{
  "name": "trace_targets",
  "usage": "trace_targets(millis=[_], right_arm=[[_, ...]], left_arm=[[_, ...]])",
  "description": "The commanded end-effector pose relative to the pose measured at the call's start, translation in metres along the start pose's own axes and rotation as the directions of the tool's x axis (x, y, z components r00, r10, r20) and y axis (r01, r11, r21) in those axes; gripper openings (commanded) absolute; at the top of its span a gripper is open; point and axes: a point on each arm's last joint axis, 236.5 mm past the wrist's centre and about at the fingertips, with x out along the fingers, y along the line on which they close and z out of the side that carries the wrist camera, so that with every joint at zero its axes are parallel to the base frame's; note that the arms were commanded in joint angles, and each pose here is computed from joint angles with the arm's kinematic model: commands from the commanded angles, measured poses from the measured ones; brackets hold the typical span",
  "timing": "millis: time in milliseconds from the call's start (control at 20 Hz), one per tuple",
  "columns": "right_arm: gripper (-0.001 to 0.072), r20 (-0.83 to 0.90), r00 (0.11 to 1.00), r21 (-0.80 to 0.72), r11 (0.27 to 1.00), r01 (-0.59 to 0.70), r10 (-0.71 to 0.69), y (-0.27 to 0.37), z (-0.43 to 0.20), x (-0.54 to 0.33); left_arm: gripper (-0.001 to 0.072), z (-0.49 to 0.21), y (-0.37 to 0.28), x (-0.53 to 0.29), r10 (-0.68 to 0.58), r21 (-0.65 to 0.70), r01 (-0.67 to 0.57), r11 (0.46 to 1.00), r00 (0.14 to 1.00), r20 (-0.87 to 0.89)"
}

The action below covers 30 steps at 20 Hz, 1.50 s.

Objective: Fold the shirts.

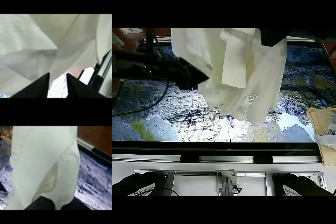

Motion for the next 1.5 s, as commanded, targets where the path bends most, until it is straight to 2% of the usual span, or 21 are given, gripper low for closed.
trace_targets(millis=[0,50,250,500,900,1050,1150,1250,1450], right_arm=[[0.0075,-0.039,0.998,-0.009,0.999,-0.040,0.039,0.011,-0.009,-0.002],[0.0075,-0.045,0.998,-0.005,0.999,-0.054,0.053,0.014,-0.010,-0.002],[0.0075,-0.044,0.996,-0.025,0.996,-0.082,0.081,0.020,-0.010,-0.002],[0.0075,-0.111,0.974,-0.047,0.978,-0.204,0.198,0.048,-0.026,-0.008],[0.0075,-0.196,0.956,-0.025,0.974,-0.227,0.218,0.047,-0.050,0.015],[0.0075,-0.146,0.965,-0.054,0.972,-0.230,0.220,0.054,-0.040,0.041],[0.0075,-0.097,0.971,-0.077,0.971,-0.228,0.220,0.059,-0.030,0.052],[0.0076,-0.071,0.971,-0.085,0.969,-0.232,0.227,0.065,-0.023,0.054],[0.0076,-0.083,0.967,-0.086,0.965,-0.247,0.240,0.071,-0.025,0.054]], left_arm=[[0.0555,0.047,0.012,-0.027,0.091,0.045,-0.099,0.994,0.982,0.165],[0.0609,0.068,0.008,-0.041,0.103,0.065,-0.122,0.990,0.966,0.237],[0.0607,0.131,-0.011,-0.093,0.118,0.138,-0.197,0.971,0.888,0.445],[0.0589,0.171,-0.001,-0.119,0.159,0.101,-0.273,0.957,0.781,0.604],[0.0588,0.167,0.012,-0.097,0.174,0.128,-0.300,0.945,0.796,0.580],[0.0592,0.164,0.012,-0.082,0.163,0.149,-0.292,0.945,0.812,0.560],[0.0611,0.160,0.019,-0.074,0.185,0.175,-0.325,0.929,0.820,0.542],[0.0676,0.157,0.031,-0.073,0.231,0.199,-0.384,0.902,0.817,0.528],[0.0662,0.157,0.041,-0.075,0.270,0.216,-0.435,0.874,0.805,0.528]])
